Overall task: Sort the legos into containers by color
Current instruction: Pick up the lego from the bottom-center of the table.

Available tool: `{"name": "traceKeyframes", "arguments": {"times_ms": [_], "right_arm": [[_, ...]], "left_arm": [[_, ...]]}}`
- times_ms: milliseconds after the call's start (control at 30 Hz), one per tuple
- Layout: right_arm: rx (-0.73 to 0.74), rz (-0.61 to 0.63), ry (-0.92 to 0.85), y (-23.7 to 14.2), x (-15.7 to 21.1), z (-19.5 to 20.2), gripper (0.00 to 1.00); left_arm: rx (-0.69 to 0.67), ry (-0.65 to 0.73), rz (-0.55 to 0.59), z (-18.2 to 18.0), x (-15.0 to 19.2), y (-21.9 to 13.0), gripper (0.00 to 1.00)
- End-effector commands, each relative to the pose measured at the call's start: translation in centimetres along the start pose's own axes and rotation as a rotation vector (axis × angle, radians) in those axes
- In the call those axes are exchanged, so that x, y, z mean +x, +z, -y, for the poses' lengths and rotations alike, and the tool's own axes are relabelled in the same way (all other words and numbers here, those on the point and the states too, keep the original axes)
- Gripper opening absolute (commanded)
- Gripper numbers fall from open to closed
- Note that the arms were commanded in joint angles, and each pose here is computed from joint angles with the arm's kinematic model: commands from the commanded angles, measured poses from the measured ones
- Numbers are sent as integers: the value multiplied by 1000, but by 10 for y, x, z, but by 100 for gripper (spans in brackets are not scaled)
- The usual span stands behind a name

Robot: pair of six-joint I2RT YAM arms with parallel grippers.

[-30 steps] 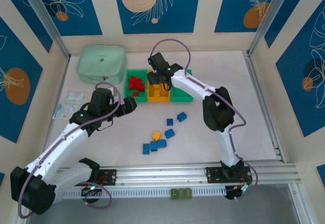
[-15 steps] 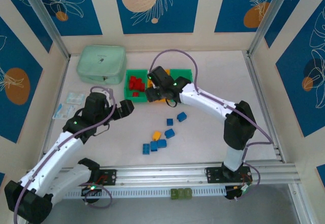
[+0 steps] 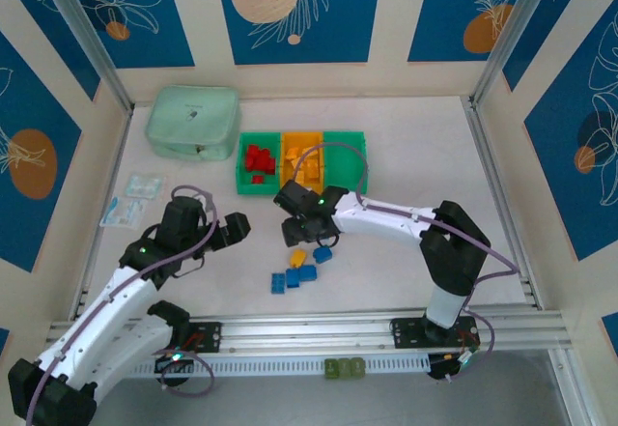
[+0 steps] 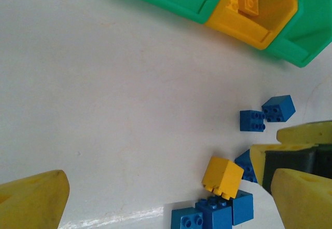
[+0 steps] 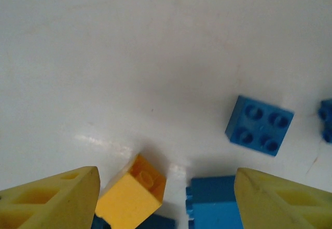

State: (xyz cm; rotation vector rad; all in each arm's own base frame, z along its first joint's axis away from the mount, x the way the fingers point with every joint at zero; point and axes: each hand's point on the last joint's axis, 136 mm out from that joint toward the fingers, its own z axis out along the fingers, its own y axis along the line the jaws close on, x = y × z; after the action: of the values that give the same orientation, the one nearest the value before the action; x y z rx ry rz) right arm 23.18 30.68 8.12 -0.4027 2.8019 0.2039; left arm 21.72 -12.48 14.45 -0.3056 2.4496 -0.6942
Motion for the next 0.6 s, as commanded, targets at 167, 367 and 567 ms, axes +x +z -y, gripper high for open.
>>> {"name": "traceKeyframes", "arguments": {"times_ms": [167, 367, 567], "right_arm": [[16, -71, 98, 6, 26, -9, 71], [50, -123, 114, 17, 45, -12, 70], [28, -149, 108, 28, 51, -23, 69]], "left_arm": [[-31, -49, -17, -14, 10, 3, 99], [-38, -56, -7, -17, 10, 3, 99], [-44, -57, -1, -19, 10, 2, 99]]}}
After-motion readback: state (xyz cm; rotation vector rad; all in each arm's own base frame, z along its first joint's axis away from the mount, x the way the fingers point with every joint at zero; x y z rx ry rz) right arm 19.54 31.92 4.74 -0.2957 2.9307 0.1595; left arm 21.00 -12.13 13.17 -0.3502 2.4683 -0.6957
